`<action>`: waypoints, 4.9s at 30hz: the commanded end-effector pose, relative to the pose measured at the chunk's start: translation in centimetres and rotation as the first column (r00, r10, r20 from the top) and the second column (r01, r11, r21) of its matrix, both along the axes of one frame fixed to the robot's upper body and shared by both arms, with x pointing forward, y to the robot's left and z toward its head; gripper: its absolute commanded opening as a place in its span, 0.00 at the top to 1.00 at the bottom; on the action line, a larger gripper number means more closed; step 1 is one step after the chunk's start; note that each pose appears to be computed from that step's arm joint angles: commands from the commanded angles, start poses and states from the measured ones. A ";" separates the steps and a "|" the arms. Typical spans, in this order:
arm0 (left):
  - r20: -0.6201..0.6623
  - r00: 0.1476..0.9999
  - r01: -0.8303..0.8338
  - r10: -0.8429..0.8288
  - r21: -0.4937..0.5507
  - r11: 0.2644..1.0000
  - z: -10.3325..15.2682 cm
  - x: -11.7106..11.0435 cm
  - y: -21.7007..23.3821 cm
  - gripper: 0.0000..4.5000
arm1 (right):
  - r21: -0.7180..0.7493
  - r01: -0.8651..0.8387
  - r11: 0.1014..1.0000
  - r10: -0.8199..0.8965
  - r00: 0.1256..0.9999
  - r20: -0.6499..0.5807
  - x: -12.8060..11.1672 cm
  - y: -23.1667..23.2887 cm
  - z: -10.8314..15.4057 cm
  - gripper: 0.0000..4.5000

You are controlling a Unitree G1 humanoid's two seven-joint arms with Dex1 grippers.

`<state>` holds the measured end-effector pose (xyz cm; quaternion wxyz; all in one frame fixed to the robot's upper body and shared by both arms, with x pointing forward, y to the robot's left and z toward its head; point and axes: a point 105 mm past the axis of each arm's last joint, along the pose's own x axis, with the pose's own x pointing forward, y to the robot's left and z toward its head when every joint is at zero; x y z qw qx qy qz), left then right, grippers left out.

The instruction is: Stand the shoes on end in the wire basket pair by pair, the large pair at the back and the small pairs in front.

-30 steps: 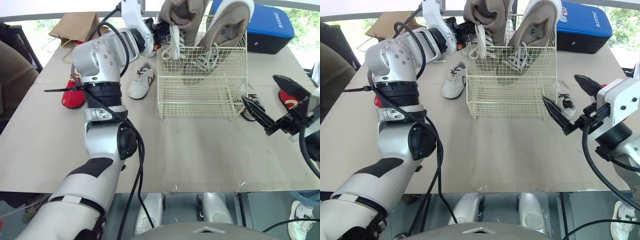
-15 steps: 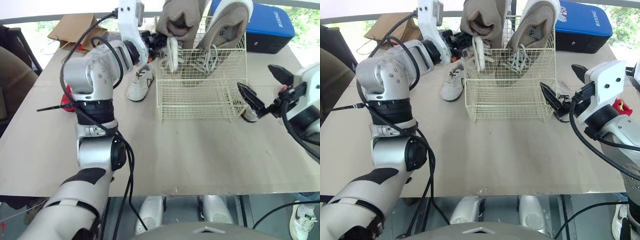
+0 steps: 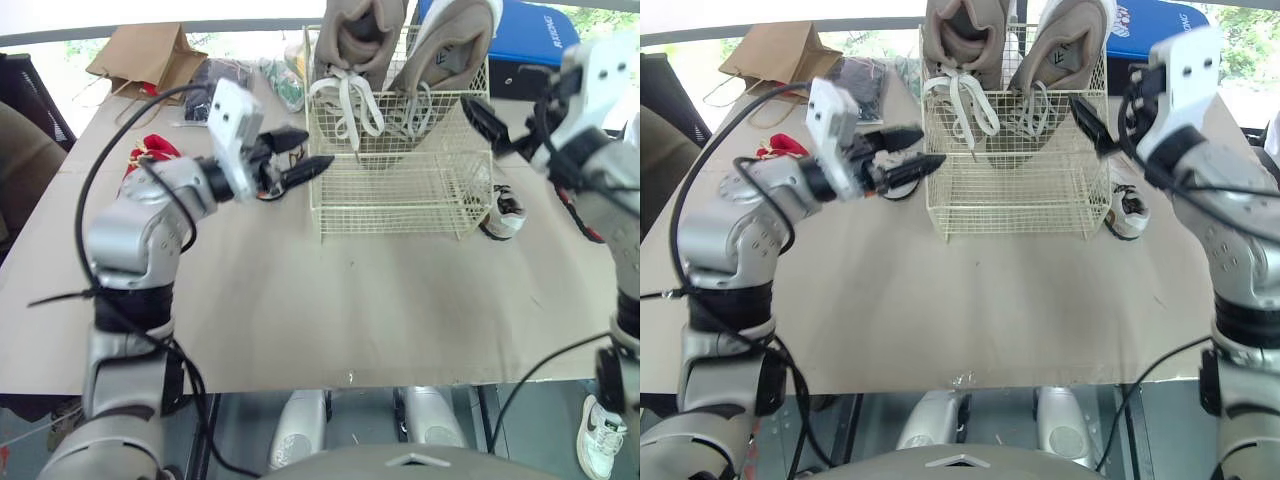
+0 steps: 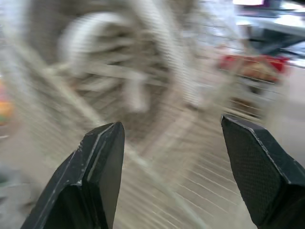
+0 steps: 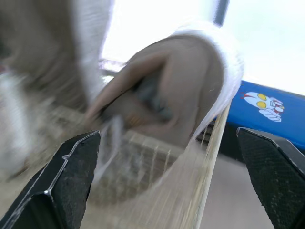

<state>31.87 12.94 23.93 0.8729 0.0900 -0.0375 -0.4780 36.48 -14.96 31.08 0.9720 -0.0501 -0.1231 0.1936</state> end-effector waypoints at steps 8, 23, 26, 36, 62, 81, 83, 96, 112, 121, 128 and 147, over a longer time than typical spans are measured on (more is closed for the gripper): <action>0.120 0.993 0.025 -0.017 -0.064 0.998 2.6 -4.0 -1.0 0.21 | -0.085 0.114 0.990 -0.109 0.992 0.061 5.0 0.0 2.6 0.49; 0.099 0.995 -0.026 0.033 -0.069 0.997 1.4 -4.3 -0.8 0.21 | -0.392 0.180 0.902 -0.024 0.929 0.370 2.6 3.3 6.5 0.99; 0.094 0.995 -0.023 0.030 -0.074 0.997 1.2 -4.3 -1.0 0.21 | -0.359 0.165 0.919 -0.053 0.952 0.301 3.1 2.9 5.9 0.99; 0.042 0.999 -0.002 0.004 -0.047 0.999 -0.3 -4.1 -1.9 0.21 | -0.411 0.146 0.900 -0.077 0.981 0.179 2.7 1.4 4.4 0.57; -0.014 0.985 0.172 -0.171 0.108 0.979 -2.6 -5.1 -2.3 0.60 | -0.451 -0.039 0.892 -0.074 0.970 -0.230 -2.7 -5.0 -9.4 1.00; -0.140 0.979 0.157 -0.147 0.063 0.986 -1.9 -6.9 0.4 0.60 | -0.292 -0.266 0.919 0.165 0.930 -0.329 -6.4 -1.1 -11.3 1.00; -0.140 0.978 0.166 -0.157 0.058 0.984 -1.8 -6.9 0.2 0.60 | -0.300 -0.238 0.924 0.138 0.937 -0.321 -6.4 -1.4 -11.3 1.00; -0.171 0.909 0.375 -0.380 -0.063 0.925 0.4 -9.1 -3.4 0.04 | -0.303 0.067 0.951 -0.169 0.930 -0.325 -10.7 -10.8 -8.7 0.09; -0.160 0.860 0.465 -0.485 -0.146 0.873 2.8 -7.7 -7.8 0.01 | -0.319 0.593 0.740 -0.672 0.623 -0.401 -10.4 -18.6 -12.3 0.02; -0.139 0.850 0.486 -0.509 -0.171 0.857 3.0 -7.1 -8.4 0.01 | -0.393 0.625 0.675 -0.732 0.497 -0.466 -7.7 -21.9 -13.9 0.02; -0.139 0.842 0.496 -0.522 -0.182 0.849 2.5 -7.4 -8.5 0.01 | -0.342 0.678 0.651 -0.720 0.407 -0.562 -4.8 -25.2 -14.8 0.02; -0.113 0.857 0.484 -0.503 -0.158 0.860 2.7 -7.0 -7.9 0.00 | -0.434 0.540 0.721 -0.693 0.559 -0.455 -3.4 -26.6 -14.7 0.99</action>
